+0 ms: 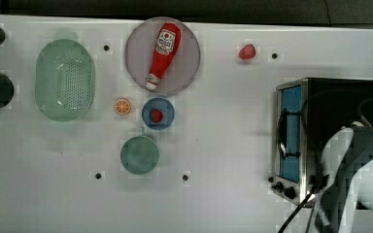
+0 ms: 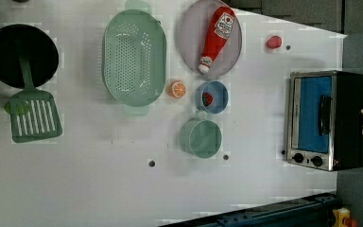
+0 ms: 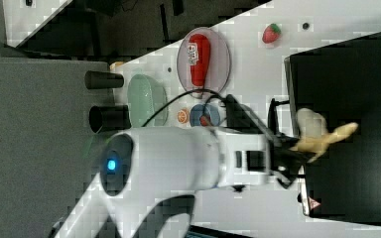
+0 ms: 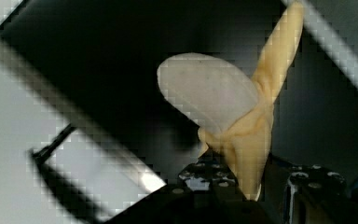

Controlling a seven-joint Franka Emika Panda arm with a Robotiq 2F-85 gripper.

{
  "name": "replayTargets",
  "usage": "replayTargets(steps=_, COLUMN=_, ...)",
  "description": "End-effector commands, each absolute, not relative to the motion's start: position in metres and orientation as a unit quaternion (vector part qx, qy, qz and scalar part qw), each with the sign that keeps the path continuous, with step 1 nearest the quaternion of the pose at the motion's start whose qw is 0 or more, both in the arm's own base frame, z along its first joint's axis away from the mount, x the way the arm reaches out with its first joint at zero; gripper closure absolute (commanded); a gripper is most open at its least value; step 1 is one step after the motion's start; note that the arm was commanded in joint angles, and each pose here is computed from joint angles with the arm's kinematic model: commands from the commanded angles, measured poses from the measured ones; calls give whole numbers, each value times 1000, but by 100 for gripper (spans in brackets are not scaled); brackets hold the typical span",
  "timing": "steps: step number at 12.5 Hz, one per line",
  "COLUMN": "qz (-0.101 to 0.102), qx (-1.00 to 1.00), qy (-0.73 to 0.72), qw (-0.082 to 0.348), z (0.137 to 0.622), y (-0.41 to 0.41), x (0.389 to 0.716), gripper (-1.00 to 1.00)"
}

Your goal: Pick banana from table and place on oven.

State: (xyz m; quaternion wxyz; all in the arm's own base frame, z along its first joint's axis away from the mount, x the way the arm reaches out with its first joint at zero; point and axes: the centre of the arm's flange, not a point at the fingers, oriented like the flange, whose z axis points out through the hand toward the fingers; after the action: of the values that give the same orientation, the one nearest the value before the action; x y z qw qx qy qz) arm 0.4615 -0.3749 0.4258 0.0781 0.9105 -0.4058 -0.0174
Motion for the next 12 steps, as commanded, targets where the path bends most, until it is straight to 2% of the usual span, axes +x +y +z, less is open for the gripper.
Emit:
replayTargets(steps=1, qz=7, qx=940, qy=-333, qw=75, z=426, y=-367, x=481, gripper=47)
replayTargets(steps=3, qz=4, qx=938, qy=-340, qw=69, z=418, y=-369, x=482, gripper=41)
replayTargets(steps=9, qz=12, qx=938, qy=-338, qw=73, z=421, y=-371, x=485, gripper=-90)
replayTargets(steps=10, qz=20, qx=939, qy=-337, qw=74, z=430, y=-372, x=486, gripper=-100)
replayTargets(steps=12, qz=46, qx=943, qy=-320, qw=76, z=463, y=-371, x=493, gripper=-100)
